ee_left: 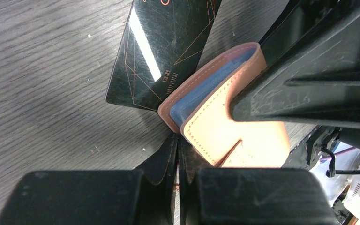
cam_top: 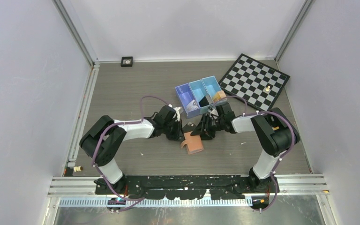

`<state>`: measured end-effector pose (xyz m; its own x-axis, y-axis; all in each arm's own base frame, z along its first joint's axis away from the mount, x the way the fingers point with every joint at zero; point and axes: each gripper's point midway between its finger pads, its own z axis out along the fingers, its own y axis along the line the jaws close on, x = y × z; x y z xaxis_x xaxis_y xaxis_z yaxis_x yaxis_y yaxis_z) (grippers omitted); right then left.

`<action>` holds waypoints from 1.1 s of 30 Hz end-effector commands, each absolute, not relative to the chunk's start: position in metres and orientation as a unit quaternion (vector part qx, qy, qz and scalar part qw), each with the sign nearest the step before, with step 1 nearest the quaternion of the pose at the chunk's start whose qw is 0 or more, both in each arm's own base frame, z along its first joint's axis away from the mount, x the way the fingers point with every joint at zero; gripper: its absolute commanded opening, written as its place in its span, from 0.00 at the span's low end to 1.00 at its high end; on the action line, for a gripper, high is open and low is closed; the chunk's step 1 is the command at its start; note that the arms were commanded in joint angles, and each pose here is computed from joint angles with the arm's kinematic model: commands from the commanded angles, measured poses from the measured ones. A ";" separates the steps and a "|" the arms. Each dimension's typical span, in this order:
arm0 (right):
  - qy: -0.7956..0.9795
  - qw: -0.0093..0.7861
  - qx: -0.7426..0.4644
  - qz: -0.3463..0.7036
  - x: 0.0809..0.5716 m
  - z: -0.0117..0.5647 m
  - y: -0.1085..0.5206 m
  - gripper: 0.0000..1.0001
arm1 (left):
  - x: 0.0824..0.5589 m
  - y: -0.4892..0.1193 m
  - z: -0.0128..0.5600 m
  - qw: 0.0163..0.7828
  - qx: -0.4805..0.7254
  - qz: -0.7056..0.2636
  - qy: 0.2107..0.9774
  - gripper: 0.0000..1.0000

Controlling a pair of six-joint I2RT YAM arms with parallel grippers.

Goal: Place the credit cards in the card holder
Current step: Close the card holder at the center of the board.

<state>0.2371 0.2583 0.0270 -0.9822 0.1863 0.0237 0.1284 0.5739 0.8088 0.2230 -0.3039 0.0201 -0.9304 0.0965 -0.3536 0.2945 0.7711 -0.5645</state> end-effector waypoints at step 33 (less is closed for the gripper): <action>0.958 0.174 0.012 -0.229 0.209 0.145 0.102 0.01 | 0.205 -0.196 0.156 0.328 0.132 -0.231 0.906 0.90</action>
<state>0.2191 0.1277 0.1518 -0.9328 -0.0056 -0.3602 0.0618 0.9825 -0.1755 0.2159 -0.2082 0.1603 -0.7450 0.0709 -0.6632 0.3931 0.8500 -0.3508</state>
